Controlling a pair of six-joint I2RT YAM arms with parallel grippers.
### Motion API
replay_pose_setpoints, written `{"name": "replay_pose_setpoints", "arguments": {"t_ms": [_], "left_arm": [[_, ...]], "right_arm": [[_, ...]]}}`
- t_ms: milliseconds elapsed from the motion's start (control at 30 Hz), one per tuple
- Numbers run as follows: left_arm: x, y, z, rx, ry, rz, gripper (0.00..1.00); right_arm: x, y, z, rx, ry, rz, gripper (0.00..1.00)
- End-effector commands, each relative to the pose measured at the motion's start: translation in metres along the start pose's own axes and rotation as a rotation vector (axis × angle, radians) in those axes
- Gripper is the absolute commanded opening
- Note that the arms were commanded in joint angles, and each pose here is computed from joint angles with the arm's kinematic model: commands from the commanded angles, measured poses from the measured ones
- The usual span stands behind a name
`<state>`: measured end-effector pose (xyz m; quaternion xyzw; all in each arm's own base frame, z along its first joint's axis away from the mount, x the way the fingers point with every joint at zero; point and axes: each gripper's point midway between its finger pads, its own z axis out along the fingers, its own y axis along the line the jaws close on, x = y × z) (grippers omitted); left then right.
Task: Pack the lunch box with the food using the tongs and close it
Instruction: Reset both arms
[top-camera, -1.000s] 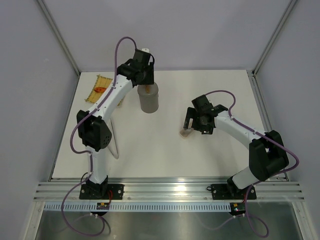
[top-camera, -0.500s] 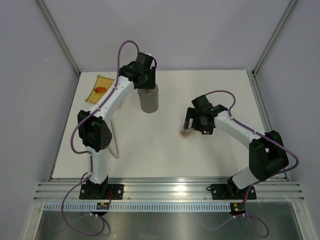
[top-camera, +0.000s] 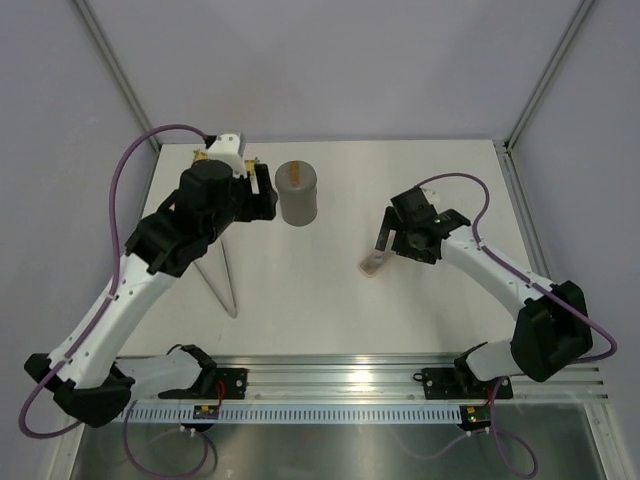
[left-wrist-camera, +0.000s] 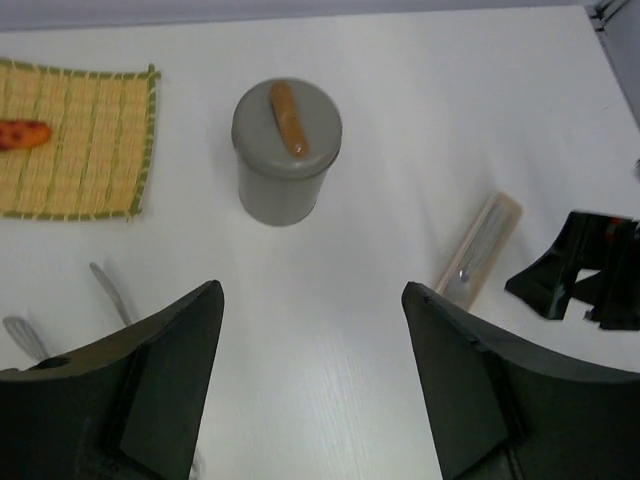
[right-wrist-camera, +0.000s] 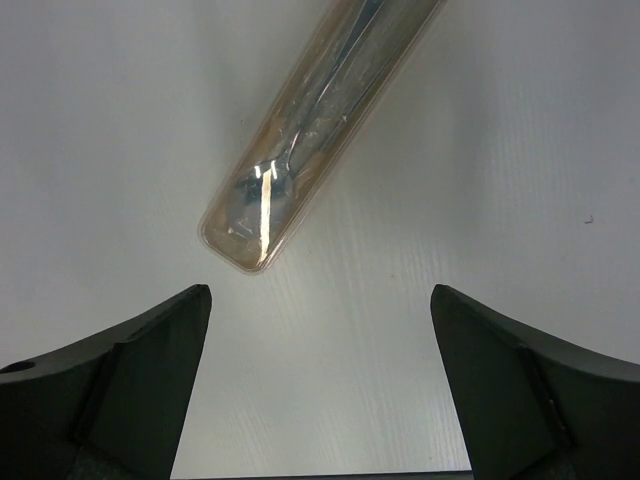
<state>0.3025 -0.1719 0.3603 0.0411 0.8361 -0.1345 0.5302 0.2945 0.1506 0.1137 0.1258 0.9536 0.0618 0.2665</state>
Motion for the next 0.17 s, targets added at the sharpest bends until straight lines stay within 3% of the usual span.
{"name": "replay_pose_setpoints", "arguments": {"t_ms": [0, 33, 133], "left_arm": [[0.03, 0.015, -0.016, -0.013, 0.004, -0.043, 0.8], [0.052, 0.024, -0.016, -0.032, 0.035, -0.043, 0.81], [0.066, 0.037, -0.038, -0.04, 0.008, -0.096, 0.85]], "right_arm": [[-0.019, -0.01, -0.02, 0.049, -0.102, 0.021, 0.99], [-0.019, -0.013, -0.021, 0.058, -0.105, 0.022, 1.0], [-0.014, -0.019, -0.017, 0.078, -0.106, 0.013, 0.99]]}}
